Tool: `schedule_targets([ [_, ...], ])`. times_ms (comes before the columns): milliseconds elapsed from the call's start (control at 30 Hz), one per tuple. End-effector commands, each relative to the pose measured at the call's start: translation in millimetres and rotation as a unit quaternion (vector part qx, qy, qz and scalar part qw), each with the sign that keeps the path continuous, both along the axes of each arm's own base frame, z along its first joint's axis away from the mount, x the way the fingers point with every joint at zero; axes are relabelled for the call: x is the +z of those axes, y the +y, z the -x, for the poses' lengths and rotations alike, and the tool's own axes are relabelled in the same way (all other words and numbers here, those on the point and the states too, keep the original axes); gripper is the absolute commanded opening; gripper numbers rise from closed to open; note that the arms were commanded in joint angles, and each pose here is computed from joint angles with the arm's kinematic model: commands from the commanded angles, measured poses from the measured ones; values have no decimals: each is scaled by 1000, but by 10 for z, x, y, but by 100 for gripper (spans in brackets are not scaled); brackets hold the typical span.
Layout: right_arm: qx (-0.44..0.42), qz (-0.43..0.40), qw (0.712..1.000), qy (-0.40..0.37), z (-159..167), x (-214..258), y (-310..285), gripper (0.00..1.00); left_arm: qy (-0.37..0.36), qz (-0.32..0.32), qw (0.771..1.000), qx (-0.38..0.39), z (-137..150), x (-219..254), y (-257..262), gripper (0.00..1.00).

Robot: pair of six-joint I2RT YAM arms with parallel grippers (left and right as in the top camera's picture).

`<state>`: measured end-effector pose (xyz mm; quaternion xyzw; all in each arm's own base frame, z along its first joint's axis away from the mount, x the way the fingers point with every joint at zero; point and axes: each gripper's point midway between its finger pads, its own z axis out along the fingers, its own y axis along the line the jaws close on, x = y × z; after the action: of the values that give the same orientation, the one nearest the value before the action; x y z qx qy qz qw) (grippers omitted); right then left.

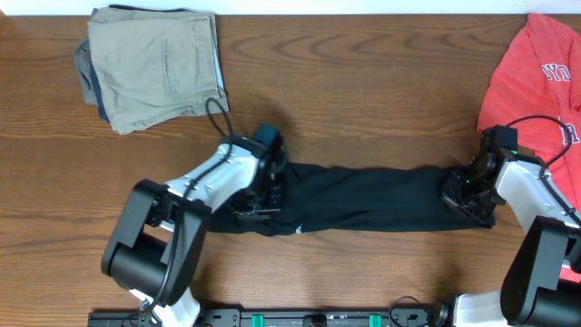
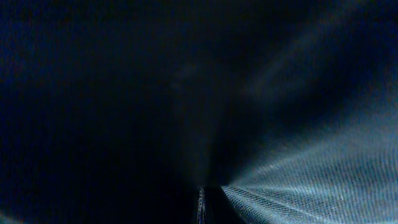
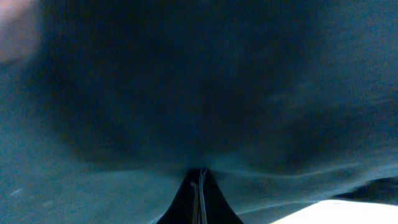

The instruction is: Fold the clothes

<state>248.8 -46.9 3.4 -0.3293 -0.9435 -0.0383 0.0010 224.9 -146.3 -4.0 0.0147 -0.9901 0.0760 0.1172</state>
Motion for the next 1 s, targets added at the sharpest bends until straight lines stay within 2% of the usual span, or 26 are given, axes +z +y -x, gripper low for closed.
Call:
schedule_targets([
  [0,-6,21,1000,11,48,-13,-45,1,19,-96,995,35,74,-191,578,6],
  [67,-5,7,1000,9,42,-10,5,1,31,-128,990,60,95,-176,822,6],
  [433,33,5,999,-3,-43,-10,201,2,51,-142,976,155,77,-135,1267,6],
  [967,37,40,998,8,-7,-13,111,1,75,-165,959,219,189,-48,1737,6],
])
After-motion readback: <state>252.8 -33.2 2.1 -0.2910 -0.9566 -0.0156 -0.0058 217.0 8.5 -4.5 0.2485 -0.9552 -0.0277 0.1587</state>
